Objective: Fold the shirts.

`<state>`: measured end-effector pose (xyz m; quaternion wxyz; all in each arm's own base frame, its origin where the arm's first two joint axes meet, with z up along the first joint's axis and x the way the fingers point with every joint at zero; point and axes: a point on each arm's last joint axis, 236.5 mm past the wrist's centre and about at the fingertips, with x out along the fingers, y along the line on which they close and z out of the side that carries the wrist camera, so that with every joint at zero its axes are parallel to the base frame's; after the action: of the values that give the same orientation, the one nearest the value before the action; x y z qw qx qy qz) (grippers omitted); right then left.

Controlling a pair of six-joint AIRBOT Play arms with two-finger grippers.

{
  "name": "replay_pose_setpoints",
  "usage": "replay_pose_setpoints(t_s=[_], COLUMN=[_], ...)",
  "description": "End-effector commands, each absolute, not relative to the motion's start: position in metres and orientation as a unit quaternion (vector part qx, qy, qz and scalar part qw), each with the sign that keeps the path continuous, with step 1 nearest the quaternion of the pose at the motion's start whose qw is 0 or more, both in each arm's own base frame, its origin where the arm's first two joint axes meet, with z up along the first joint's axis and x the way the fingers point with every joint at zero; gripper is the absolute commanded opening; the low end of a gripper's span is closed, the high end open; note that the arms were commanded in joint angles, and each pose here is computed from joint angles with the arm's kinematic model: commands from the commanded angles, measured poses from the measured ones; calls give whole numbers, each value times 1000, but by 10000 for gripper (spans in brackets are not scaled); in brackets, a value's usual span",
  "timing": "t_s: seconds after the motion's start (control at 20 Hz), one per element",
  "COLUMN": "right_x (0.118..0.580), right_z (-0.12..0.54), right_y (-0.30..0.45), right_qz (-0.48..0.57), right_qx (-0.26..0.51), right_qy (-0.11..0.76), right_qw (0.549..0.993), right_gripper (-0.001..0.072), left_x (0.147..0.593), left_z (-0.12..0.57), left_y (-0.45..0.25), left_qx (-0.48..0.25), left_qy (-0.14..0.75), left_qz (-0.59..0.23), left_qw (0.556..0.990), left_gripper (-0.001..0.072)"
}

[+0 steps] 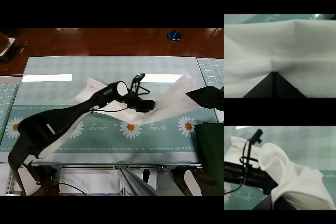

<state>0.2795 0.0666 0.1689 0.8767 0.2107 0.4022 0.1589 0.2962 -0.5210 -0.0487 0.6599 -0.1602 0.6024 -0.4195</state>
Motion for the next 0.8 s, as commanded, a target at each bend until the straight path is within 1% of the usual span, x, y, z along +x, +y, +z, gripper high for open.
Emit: replay_pose_setpoints(t_s=[0.0, 0.05, 0.15, 0.25, 0.35, 0.4, 0.45, 0.5, 0.6, 0.75], right_x=[281, 281, 281, 284, 291, 296, 304, 314, 343, 386], right_z=[174, 174, 176, 184, 187, 184, 180, 179, 178, 164], right_y=[70, 70, 72, 82, 108, 125, 147, 168, 214, 279], right_qz=[165, 166, 169, 188, 228, 249, 270, 290, 322, 356], right_qx=[215, 215, 221, 239, 246, 245, 240, 236, 228, 219], right_qy=[392, 392, 390, 379, 379, 386, 392, 395, 396, 417], right_qw=[879, 879, 878, 874, 862, 854, 846, 839, 829, 807], right_gripper=[14, 14, 14, 14, 14, 14, 14, 14, 15, 15], left_x=[270, 279, 318, 373, 422, 438, 445, 444, 426, 373], left_z=[-57, -51, -26, 7, 46, 70, 95, 116, 147, 158], left_y=[-540, -535, -507, -448, -370, -329, -291, -258, -198, -142], left_qx=[-165, -168, -181, -175, -173, -172, -172, -168, -148, -130], left_qy=[622, 620, 604, 578, 546, 521, 496, 475, 434, 398], left_qz=[-430, -430, -422, -395, -338, -314, -291, -270, -227, -181], left_qw=[634, 634, 651, 693, 747, 775, 800, 821, 859, 890], left_gripper=[17, 17, 17, 17, 17, 17, 17, 17, 17, 17])
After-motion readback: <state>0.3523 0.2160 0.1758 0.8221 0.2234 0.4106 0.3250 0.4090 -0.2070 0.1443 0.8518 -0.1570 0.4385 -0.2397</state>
